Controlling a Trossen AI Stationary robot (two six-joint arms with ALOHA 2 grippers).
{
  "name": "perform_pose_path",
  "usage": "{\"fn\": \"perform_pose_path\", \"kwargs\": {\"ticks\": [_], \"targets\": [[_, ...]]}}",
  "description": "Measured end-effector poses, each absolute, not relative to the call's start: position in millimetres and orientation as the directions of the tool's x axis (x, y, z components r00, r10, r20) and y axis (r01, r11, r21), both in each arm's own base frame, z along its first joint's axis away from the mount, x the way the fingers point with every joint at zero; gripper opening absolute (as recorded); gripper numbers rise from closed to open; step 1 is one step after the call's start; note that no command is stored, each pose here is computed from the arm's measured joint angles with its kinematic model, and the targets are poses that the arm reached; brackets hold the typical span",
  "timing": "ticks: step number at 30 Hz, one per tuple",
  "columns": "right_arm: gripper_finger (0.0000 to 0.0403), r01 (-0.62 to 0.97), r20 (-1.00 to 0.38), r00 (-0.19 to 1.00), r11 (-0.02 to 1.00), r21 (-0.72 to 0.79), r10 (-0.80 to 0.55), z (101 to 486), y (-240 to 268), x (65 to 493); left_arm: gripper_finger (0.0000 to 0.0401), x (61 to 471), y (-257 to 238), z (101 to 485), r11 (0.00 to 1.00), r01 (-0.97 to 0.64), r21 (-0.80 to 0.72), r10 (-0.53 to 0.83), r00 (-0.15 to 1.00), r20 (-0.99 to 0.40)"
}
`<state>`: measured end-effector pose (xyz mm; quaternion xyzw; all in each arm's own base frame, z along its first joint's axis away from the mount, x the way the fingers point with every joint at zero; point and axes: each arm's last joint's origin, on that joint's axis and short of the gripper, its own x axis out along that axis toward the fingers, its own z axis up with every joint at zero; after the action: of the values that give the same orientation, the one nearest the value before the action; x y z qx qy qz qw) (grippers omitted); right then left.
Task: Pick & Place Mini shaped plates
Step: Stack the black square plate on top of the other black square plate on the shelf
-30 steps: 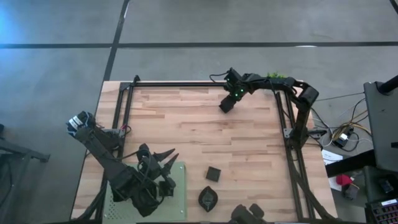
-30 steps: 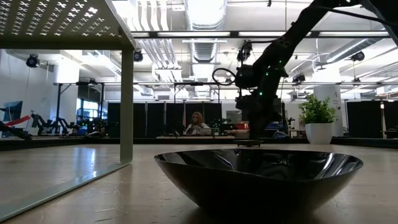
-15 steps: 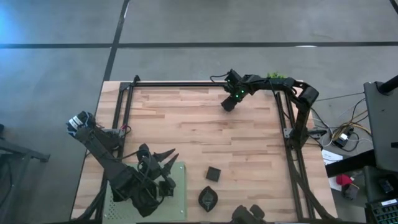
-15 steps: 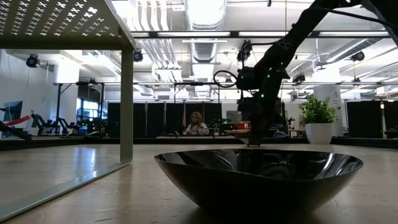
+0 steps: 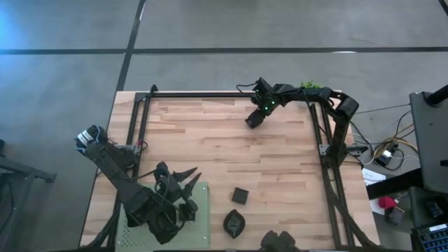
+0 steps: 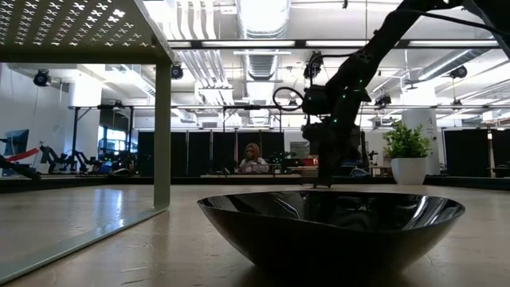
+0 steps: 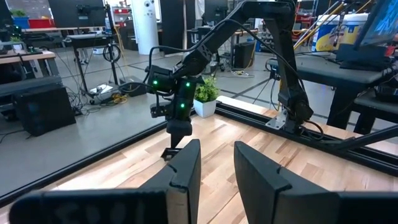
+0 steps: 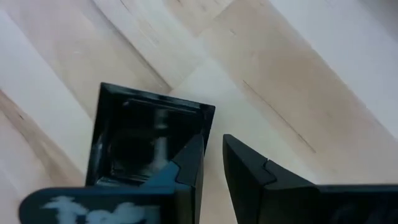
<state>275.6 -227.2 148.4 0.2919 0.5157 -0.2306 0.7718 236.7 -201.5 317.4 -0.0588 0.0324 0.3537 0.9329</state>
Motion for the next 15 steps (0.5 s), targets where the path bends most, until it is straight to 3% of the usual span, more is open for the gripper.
{"fn": "perform_pose_path", "kwargs": {"ticks": [15], "targets": [[0.0058, 0.637, -0.932, 0.359, 0.743, 0.204, -0.052, 149.0, -227.2, 275.5, 0.0092, 236.9, -201.7, 317.5, 0.743, -0.664, -0.090, 0.656, 0.748, -0.102]]}}
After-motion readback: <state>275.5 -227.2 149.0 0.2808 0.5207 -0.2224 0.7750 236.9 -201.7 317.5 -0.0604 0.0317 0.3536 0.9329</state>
